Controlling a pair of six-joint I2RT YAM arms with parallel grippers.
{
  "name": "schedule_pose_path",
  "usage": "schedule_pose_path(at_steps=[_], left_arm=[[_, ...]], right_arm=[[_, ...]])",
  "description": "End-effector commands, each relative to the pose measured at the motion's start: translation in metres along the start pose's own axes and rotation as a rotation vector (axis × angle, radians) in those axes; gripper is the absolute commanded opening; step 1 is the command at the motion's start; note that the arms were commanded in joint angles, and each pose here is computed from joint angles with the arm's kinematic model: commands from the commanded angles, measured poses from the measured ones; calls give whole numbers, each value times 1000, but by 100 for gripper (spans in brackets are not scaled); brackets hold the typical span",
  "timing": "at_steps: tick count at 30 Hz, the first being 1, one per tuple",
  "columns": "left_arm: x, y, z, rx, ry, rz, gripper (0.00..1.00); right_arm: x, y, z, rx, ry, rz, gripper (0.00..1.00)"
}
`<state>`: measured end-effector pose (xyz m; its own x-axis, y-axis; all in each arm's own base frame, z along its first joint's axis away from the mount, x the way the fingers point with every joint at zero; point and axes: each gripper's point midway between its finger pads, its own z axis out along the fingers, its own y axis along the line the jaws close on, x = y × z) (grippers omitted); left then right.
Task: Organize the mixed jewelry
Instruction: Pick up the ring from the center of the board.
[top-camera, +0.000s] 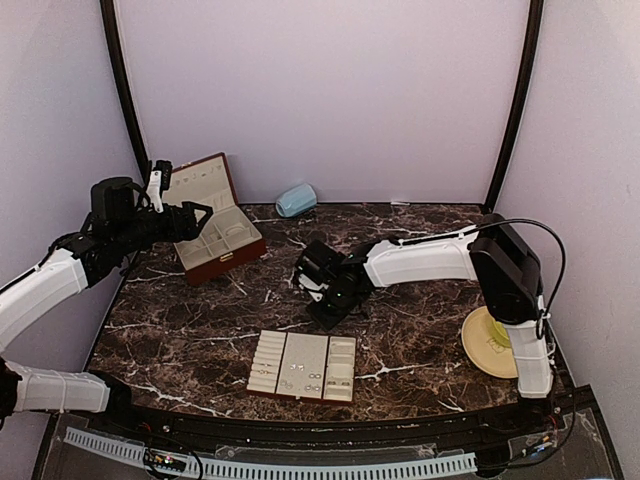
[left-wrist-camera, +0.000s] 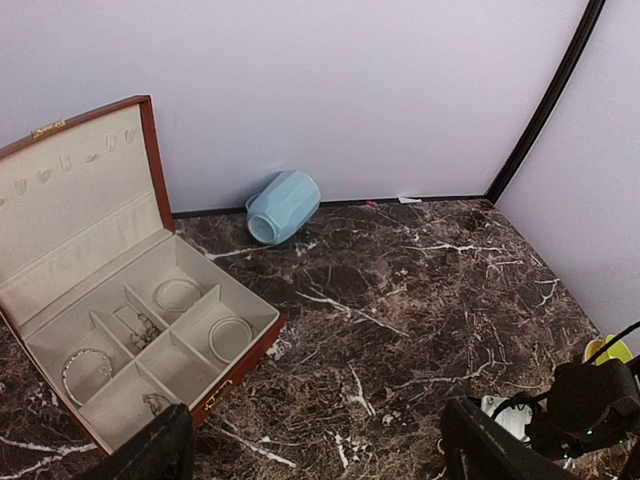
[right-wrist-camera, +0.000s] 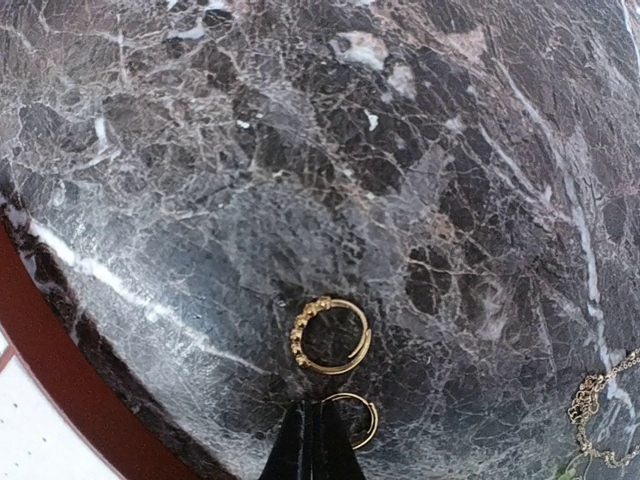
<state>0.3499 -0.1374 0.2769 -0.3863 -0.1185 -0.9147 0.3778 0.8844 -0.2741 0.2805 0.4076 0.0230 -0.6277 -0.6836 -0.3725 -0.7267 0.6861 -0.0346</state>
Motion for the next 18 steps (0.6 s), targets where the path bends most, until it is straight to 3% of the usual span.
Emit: schedule_pose_path(at_steps=[1, 10, 18], left_arm=[[-6, 1, -6, -6, -34, 0, 87], [-12, -6, -16, 31, -111, 45, 87], [-5, -39, -17, 238, -152, 122, 87]], right_arm=[[-13, 3, -8, -13, -45, 26, 0], [-47, 8, -59, -235, -197, 122, 0], [-57, 11, -107, -468, -335, 161, 0]])
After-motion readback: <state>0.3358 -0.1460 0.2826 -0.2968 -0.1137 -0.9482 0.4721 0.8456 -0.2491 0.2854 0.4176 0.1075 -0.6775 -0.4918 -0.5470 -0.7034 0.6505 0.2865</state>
